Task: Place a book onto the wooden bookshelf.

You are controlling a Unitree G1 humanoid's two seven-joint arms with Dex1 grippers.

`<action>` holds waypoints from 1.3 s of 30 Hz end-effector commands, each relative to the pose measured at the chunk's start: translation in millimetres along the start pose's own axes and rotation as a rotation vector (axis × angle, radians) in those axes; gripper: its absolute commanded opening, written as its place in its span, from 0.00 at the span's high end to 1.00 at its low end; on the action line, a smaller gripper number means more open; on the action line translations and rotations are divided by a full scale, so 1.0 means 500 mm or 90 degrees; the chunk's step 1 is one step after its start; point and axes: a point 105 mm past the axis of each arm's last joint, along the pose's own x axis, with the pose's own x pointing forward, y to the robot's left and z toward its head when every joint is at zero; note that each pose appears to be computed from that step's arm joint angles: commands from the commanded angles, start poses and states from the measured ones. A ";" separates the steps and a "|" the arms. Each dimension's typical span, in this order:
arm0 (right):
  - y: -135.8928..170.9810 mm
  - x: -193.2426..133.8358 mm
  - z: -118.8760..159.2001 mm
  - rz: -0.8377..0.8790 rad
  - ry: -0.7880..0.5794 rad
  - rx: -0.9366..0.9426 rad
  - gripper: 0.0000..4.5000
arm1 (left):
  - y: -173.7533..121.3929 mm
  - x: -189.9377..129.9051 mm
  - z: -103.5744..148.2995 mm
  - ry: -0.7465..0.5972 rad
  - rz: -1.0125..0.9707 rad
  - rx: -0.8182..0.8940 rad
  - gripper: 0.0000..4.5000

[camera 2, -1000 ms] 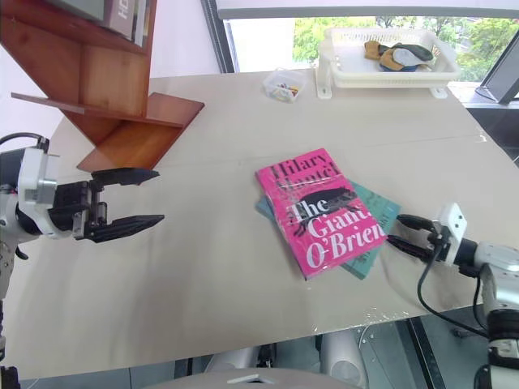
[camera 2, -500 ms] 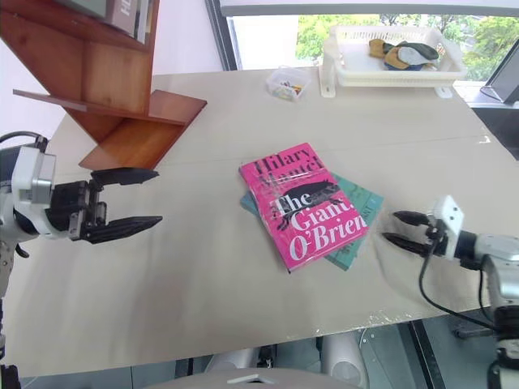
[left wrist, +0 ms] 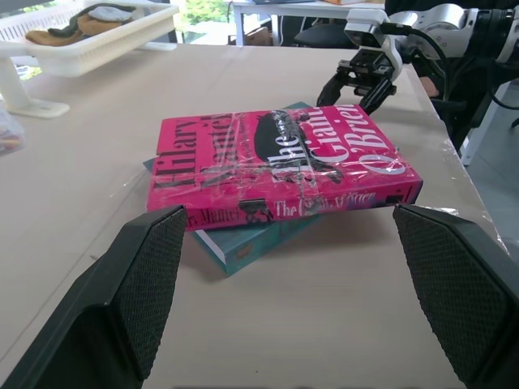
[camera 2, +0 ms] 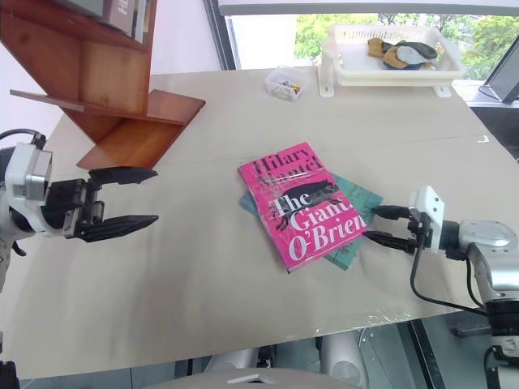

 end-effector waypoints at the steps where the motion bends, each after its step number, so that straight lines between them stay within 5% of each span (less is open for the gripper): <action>1: 0.006 0.023 0.024 0.045 -0.018 -0.040 0.30 | 0.001 -0.013 0.024 0.001 0.003 0.031 0.03; 27: 0.004 0.150 0.048 0.159 -0.050 -0.094 0.30 | -0.004 -0.034 0.014 0.012 0.026 0.040 0.03; 39: -0.010 0.130 0.048 0.147 -0.040 -0.100 0.30 | -0.004 -0.031 0.005 0.011 0.034 0.031 0.03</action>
